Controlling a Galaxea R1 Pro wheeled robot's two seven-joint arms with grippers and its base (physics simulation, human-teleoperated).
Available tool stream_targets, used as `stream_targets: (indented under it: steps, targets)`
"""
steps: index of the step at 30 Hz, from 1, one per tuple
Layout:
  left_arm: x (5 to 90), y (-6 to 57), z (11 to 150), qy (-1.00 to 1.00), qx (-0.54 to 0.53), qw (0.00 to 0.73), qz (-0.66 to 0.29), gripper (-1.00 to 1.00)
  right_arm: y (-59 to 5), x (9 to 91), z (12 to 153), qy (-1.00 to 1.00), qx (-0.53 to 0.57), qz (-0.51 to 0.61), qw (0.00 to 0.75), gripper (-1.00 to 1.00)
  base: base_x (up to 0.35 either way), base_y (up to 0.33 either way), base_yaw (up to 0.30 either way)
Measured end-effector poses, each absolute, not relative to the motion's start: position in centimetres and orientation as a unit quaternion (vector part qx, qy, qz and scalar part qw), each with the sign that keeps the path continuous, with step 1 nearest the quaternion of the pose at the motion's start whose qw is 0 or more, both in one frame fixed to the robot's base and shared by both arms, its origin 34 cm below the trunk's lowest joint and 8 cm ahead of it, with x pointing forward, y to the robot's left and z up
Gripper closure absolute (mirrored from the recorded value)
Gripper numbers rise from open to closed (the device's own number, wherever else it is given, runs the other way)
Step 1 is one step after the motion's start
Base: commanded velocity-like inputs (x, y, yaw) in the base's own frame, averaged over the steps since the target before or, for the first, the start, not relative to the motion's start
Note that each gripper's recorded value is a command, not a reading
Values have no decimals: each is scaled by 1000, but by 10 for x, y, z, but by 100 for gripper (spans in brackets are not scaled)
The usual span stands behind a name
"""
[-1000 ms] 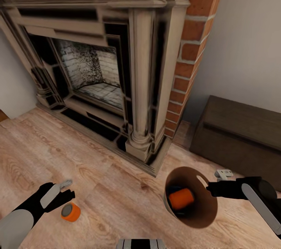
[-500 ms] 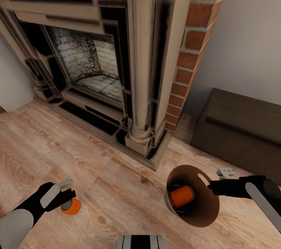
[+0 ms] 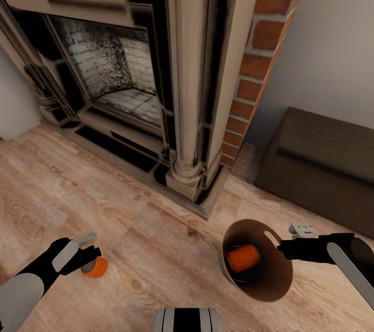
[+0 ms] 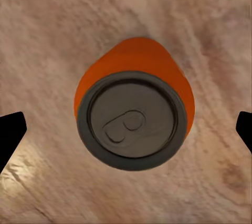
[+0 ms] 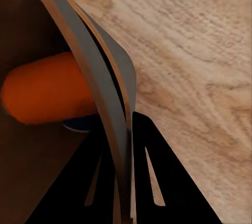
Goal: Put the three can of soda from the living room inside the tash can in the kitchen.
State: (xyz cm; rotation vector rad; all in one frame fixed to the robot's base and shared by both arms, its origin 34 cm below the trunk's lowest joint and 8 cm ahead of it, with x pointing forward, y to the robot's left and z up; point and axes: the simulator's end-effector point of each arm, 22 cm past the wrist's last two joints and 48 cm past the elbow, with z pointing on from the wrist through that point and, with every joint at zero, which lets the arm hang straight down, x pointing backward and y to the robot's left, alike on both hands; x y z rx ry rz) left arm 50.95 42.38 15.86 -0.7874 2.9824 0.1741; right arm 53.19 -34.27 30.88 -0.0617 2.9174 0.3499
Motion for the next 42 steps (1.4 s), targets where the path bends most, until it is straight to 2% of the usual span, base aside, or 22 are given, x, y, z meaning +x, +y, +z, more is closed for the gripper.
stream_targets:
  steps: [42]
  targets:
    - [495, 417, 124, 966, -253, -2, 63, -100, -343, 515, 270, 991, -16, 119, 60, 100, 0, 0, 0]
